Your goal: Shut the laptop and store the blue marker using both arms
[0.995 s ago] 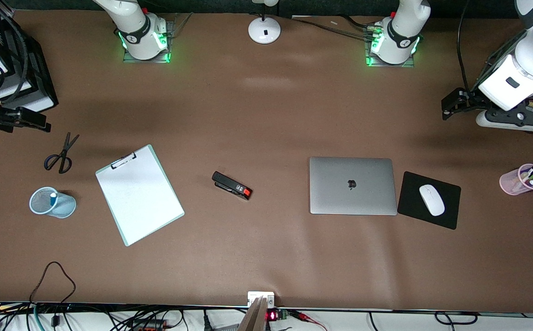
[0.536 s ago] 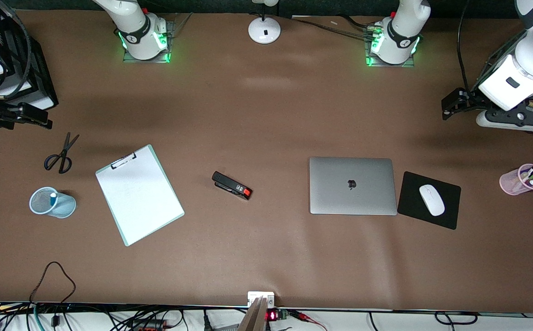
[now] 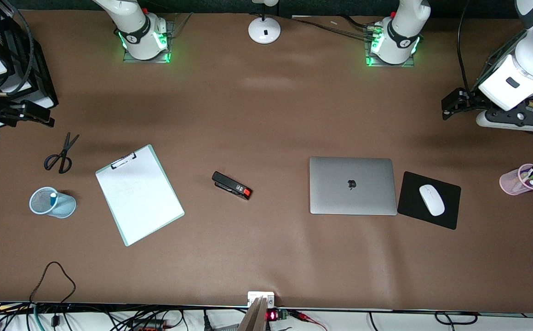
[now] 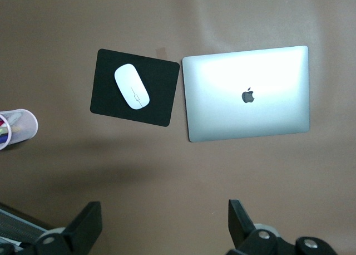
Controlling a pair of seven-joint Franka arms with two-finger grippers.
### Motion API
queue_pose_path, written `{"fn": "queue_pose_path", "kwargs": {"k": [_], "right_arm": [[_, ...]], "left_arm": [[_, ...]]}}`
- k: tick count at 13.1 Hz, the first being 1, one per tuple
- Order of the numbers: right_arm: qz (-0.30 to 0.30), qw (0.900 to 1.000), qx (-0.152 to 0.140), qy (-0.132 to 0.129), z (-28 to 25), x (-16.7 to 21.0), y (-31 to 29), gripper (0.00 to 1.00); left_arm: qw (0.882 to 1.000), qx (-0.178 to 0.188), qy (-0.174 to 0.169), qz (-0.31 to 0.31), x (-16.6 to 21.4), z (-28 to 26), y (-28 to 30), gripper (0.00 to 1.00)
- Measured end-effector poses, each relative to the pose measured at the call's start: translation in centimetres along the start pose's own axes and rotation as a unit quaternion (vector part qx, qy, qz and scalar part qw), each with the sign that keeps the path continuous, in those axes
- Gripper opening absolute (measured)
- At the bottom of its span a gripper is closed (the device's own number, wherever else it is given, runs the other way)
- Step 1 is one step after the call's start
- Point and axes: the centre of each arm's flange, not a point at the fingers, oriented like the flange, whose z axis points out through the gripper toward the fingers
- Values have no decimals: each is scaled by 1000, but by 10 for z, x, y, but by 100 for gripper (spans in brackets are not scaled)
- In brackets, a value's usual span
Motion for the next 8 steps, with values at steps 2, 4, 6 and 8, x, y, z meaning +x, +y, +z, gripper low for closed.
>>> {"fn": "queue_pose_path", "kwargs": {"k": [2, 4, 6, 8], "right_arm": [[-6, 1000, 1, 2, -3, -6, 0, 100], [-15, 1000, 1, 2, -4, -8, 0, 100], [-16, 1000, 1, 2, -4, -8, 0, 100], [-16, 1000, 1, 2, -4, -8, 0, 100]], "left_arm": [[1000, 0, 0, 0, 0, 0, 0, 100], [1000, 0, -2, 2, 0, 0, 0, 100], [1000, 0, -2, 8, 0, 0, 0, 100], [1000, 0, -3, 9, -1, 1, 0, 100]]}}
